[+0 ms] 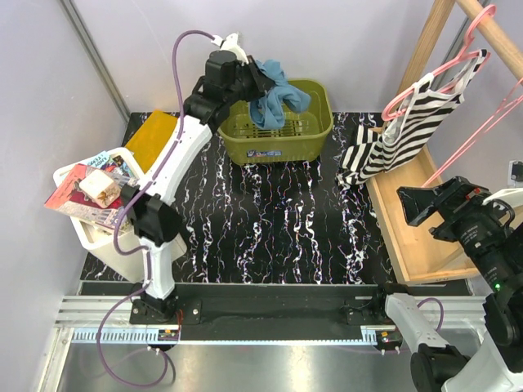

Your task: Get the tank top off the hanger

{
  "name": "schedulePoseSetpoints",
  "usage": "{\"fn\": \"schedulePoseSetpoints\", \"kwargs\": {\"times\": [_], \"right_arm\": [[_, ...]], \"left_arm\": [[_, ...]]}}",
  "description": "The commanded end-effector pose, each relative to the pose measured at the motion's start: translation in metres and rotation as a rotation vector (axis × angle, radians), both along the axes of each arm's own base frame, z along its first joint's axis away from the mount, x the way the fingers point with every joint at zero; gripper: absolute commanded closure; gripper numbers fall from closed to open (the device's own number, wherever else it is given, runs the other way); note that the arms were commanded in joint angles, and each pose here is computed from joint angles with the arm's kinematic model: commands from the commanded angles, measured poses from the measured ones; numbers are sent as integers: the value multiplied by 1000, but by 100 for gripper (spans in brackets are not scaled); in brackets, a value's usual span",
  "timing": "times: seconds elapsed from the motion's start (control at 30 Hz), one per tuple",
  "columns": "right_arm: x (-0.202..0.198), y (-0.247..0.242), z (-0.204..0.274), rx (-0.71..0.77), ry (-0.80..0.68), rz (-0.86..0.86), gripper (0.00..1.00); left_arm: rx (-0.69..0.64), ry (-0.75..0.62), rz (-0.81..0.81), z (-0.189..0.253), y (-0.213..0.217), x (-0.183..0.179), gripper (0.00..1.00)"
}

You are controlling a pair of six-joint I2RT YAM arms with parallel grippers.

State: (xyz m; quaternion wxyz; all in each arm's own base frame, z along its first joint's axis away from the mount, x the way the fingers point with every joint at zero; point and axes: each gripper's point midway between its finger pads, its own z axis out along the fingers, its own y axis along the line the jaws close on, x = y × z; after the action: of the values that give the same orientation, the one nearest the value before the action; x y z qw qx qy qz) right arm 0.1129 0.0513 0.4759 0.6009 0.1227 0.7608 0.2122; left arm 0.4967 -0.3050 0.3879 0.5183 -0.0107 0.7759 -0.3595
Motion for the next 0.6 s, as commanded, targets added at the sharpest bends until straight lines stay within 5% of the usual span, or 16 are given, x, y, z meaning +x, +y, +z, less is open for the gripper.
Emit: {"fn": "schedulePoseSetpoints", "kwargs": {"times": [0.0,0.17,0.4,0.57], "right_arm": [[-20,-7,-47,-20,241,-35,0],[-13,-9,-44,-27,247,-40,0],[2,-9,-47,-54,279,-19,0],[14,-5,-47,-51,278,13,0]], "left_arm": [[-174,-141,-58,41,-21,31,100],[-153,-122,38,5,-11,69,86],[-101,-138,72,-7,-2,82,20],[-29,-128,58,-5,13,52,9]]}}
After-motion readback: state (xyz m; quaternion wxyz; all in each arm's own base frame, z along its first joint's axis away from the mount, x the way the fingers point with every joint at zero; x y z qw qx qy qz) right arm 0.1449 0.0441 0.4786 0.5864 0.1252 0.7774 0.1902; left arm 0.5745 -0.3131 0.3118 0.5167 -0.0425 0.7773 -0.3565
